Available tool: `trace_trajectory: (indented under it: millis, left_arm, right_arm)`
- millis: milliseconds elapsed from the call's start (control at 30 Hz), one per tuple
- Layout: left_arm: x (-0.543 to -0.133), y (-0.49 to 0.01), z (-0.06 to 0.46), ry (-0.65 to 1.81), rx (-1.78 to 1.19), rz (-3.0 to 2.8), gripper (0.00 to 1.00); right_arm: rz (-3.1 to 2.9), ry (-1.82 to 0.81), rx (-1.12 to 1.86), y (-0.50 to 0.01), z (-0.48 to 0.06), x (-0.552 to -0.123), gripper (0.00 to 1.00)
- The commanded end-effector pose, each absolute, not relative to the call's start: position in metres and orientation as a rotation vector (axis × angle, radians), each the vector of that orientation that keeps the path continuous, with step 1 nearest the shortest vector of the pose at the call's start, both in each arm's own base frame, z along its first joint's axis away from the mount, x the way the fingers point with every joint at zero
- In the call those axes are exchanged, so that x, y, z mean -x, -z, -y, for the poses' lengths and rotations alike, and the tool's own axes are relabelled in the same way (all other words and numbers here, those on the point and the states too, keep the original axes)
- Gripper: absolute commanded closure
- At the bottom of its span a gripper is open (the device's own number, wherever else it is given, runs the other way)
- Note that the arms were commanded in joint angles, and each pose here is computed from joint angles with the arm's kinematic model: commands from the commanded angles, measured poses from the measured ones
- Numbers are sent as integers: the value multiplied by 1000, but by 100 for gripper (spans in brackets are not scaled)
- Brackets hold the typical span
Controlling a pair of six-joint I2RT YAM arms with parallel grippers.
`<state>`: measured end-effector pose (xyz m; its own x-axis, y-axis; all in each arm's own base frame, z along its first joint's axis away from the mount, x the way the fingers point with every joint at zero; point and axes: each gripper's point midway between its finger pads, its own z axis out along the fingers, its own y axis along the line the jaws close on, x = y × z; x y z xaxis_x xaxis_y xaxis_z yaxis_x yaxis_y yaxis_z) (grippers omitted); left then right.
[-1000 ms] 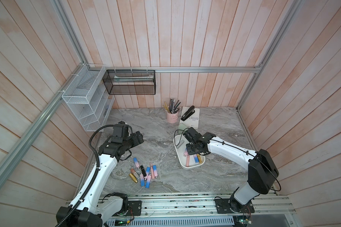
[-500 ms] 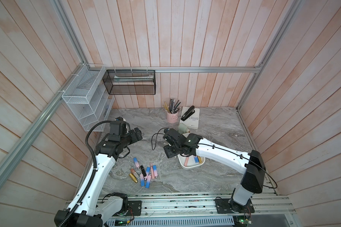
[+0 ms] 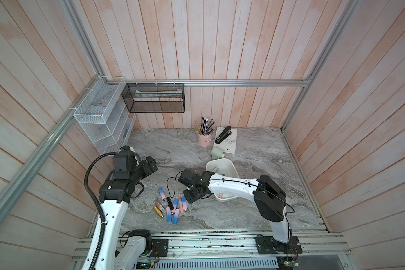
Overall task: Put the lipstick into the storage box
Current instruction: Pick up the lipstick at the center of the board.
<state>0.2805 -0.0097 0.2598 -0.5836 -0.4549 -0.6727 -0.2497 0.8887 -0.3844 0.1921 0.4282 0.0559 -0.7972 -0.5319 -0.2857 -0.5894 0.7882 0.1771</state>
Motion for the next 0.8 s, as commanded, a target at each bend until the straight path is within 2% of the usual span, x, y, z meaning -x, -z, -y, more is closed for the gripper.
trace_trajectory:
  millis: [0,567,767]
  left_arm:
    - [-272,-251,15,358,520,-2241,5]
    - [-261,-246,19,389,520,-2253,5]
    - [-261,-248,20,393,511,-2248,5]
  right_arm:
    - [-2763,-453,899,-55,-446,-182,55]
    - [-2826,-461,926,-22,-455,-166,56]
    - [-2860,-350,904,-9,-441,-169,69]
